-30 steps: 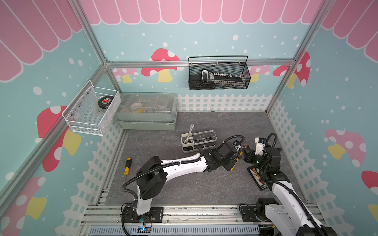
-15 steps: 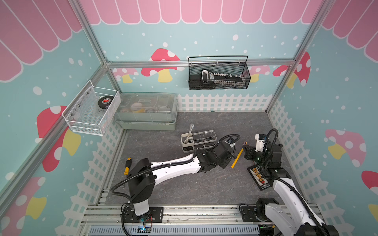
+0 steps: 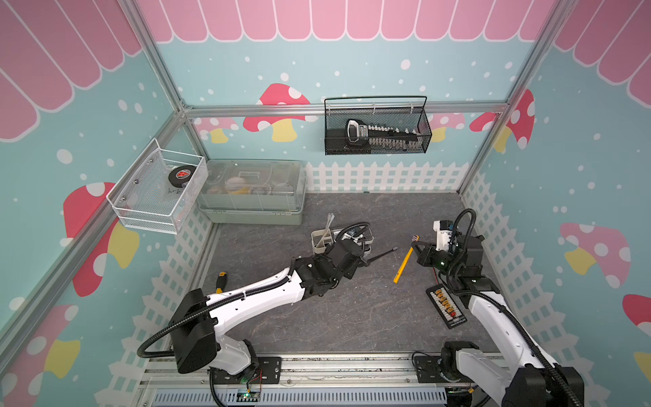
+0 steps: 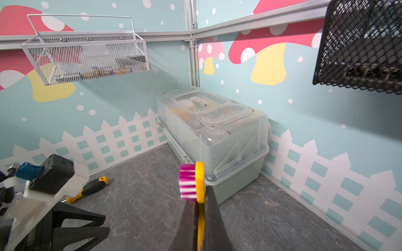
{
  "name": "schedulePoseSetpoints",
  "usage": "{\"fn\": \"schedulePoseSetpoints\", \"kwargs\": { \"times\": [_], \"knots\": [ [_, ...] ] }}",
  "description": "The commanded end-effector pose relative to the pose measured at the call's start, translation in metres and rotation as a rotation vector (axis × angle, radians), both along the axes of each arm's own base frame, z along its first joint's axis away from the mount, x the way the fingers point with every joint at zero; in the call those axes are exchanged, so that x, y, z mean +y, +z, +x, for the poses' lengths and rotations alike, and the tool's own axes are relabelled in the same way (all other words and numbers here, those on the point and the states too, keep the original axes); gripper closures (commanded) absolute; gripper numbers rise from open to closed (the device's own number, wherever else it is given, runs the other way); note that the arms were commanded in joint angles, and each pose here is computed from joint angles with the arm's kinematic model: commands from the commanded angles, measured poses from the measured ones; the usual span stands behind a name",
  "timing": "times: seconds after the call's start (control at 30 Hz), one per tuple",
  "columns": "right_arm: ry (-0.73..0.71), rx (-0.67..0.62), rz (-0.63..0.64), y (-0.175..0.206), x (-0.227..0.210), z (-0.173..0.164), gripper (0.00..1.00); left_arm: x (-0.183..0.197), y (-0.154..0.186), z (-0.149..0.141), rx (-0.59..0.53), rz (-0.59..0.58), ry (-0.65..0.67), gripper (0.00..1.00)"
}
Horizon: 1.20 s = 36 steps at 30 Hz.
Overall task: Place the toothbrush into the toothbrush holder
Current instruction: Place the toothbrush in the toothbrush holder.
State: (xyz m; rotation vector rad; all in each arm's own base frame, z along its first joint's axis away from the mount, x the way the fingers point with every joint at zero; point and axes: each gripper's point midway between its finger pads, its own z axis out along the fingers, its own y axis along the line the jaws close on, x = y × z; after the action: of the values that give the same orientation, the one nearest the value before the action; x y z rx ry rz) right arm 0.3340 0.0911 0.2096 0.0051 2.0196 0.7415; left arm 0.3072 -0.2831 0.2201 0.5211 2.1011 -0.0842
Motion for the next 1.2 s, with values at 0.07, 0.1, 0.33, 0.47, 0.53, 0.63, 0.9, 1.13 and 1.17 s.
{"fn": "schedulePoseSetpoints", "kwargs": {
  "times": [0.07, 0.1, 0.33, 0.47, 0.53, 0.63, 0.9, 1.13, 1.17],
  "knots": [
    [0.095, -0.089, 0.002, 0.04, 0.031, 0.013, 1.0, 0.062, 0.009, 0.008, -0.071, -0.003, 0.204, 0.89],
    [0.11, -0.095, -0.002, 0.044, 0.039, 0.015, 1.0, 0.068, 0.009, 0.009, -0.08, -0.003, 0.222, 0.89],
    [0.233, -0.128, -0.05, 0.067, 0.097, 0.03, 1.0, 0.105, -0.013, 0.011, -0.02, -0.091, 0.34, 0.76],
    [0.268, -0.161, -0.056, 0.083, 0.119, 0.04, 1.0, 0.123, -0.009, 0.012, -0.086, -0.108, 0.391, 0.75],
    [0.289, -0.174, -0.063, 0.089, 0.131, 0.045, 1.0, 0.134, -0.012, 0.013, -0.097, -0.127, 0.421, 0.73],
    [0.318, -0.193, -0.072, 0.096, 0.15, 0.053, 1.0, 0.152, -0.021, 0.015, -0.094, -0.133, 0.472, 0.73],
    [0.405, -0.278, -0.128, 0.113, 0.202, 0.074, 1.0, 0.176, -0.053, 0.019, -0.067, -0.1, 0.536, 0.73],
    [0.448, -0.301, -0.107, 0.111, 0.227, 0.093, 1.0, 0.184, -0.061, 0.021, -0.07, -0.118, 0.564, 0.73],
    [0.455, -0.305, -0.106, 0.11, 0.231, 0.095, 1.0, 0.186, -0.061, 0.021, -0.072, -0.121, 0.568, 0.73]
  ]
}}
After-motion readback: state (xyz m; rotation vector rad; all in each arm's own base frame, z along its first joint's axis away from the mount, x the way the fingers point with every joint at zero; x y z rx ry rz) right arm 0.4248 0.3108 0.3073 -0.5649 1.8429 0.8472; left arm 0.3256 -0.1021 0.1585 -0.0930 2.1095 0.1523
